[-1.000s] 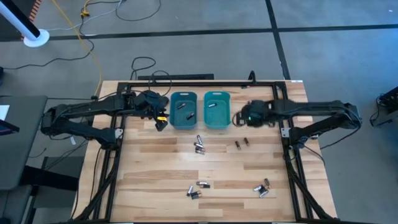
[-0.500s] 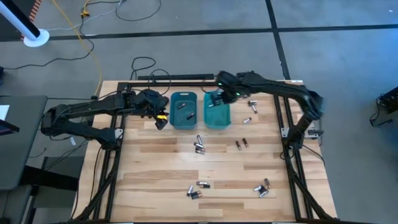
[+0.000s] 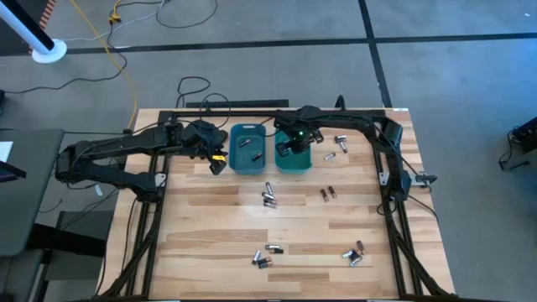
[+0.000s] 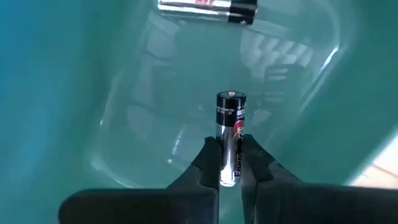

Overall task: Sort batteries
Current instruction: Put the silver battery into the green bin

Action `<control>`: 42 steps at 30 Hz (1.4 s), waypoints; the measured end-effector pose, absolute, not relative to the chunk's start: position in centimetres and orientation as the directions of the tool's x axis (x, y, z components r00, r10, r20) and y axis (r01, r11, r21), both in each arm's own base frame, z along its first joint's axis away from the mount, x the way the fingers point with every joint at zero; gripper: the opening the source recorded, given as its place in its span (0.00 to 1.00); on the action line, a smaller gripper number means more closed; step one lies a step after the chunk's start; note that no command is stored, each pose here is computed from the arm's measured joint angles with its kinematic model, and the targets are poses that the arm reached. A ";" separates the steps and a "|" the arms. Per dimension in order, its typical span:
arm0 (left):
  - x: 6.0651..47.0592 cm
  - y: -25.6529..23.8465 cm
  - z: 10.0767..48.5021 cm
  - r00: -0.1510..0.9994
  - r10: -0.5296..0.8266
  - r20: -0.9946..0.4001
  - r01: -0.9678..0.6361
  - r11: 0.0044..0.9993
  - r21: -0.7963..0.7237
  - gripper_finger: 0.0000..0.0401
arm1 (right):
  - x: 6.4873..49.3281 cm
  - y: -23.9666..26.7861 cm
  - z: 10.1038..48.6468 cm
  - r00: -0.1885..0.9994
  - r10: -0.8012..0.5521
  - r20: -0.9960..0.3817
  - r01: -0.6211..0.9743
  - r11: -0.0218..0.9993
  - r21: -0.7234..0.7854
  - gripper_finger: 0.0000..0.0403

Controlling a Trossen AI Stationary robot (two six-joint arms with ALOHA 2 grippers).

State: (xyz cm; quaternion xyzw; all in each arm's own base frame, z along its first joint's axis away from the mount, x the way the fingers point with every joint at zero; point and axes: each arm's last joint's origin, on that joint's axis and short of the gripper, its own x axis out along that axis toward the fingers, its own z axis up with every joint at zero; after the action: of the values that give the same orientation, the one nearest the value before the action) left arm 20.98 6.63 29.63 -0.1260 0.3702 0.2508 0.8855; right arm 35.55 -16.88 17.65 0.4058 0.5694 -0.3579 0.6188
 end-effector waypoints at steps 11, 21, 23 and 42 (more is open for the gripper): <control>21.0 6.6 29.6 0.600 0.351 -0.719 -0.544 0.838 -0.044 0.35 | 35.6 -16.8 17.7 0.096 0.016 -0.995 0.904 0.418 0.094 0.19; 21.0 6.6 29.6 0.600 0.351 -0.719 -0.549 0.835 -0.051 0.35 | 35.6 -16.8 17.7 0.096 0.015 -0.995 0.894 0.439 0.092 0.21; 21.0 6.6 29.6 0.600 0.351 -0.719 -0.549 0.835 -0.051 0.35 | 35.6 -16.8 17.7 0.097 0.014 -0.995 0.893 0.441 0.093 0.21; 21.0 6.6 29.6 0.600 0.351 -0.719 -0.544 0.838 -0.045 0.35 | 35.7 -16.9 17.7 0.104 0.008 -0.995 0.880 0.466 0.096 0.21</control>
State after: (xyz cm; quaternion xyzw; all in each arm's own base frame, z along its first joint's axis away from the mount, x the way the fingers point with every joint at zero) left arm 20.98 6.63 29.63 -0.1310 0.3688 0.2527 0.8848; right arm 35.65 -16.87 17.74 0.3862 0.5746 -0.3433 0.6347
